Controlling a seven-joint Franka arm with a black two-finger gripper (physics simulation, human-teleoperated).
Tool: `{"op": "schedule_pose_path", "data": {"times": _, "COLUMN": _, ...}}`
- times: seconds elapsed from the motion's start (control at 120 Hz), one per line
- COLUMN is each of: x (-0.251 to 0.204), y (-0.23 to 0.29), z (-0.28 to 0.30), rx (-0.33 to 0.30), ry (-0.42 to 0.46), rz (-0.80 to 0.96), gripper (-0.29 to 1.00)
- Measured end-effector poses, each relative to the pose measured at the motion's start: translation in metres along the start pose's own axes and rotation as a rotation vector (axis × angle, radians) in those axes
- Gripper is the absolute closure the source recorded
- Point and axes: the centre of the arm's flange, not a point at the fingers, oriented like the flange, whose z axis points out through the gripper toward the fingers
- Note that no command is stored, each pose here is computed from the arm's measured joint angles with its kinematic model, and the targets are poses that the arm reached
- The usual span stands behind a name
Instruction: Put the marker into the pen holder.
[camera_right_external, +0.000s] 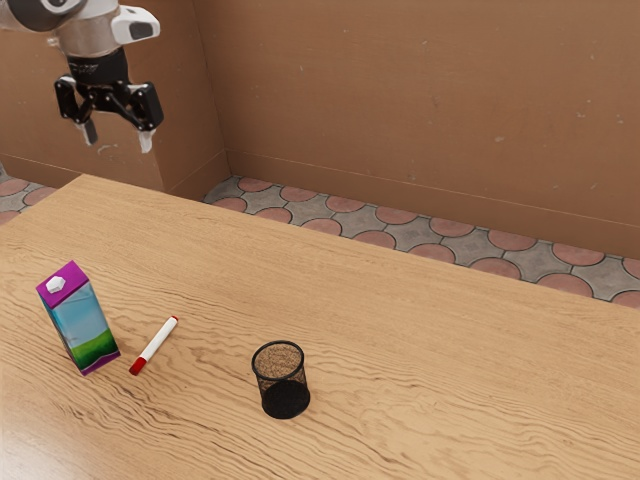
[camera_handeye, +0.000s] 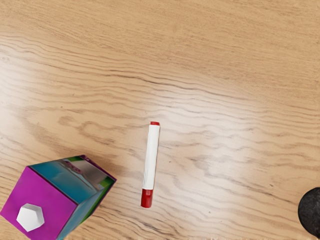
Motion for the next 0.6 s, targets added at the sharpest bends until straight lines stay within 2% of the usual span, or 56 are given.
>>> {"op": "schedule_pose_path", "data": {"times": 0.15, "x": -0.008, "y": 0.048, "z": 0.004, "rx": -0.005, "ry": -0.012, "rz": 0.056, "gripper": 0.0}}
{"op": "schedule_pose_path", "data": {"times": 0.217, "x": -0.008, "y": 0.056, "z": 0.034, "rx": 0.004, "ry": -0.058, "rz": 0.061, "gripper": 0.0}}
{"op": "schedule_pose_path", "data": {"times": 0.425, "x": -0.001, "y": 0.002, "z": 0.177, "rx": 0.048, "ry": -0.284, "rz": -0.061, "gripper": 0.0}}
{"op": "schedule_pose_path", "data": {"times": 0.517, "x": 0.003, "y": -0.017, "z": 0.228, "rx": 0.056, "ry": -0.343, "rz": -0.098, "gripper": 0.0}}
{"op": "schedule_pose_path", "data": {"times": 0.6, "x": 0.005, "y": -0.005, "z": 0.254, "rx": 0.061, "ry": -0.355, "rz": -0.07, "gripper": 0.0}}
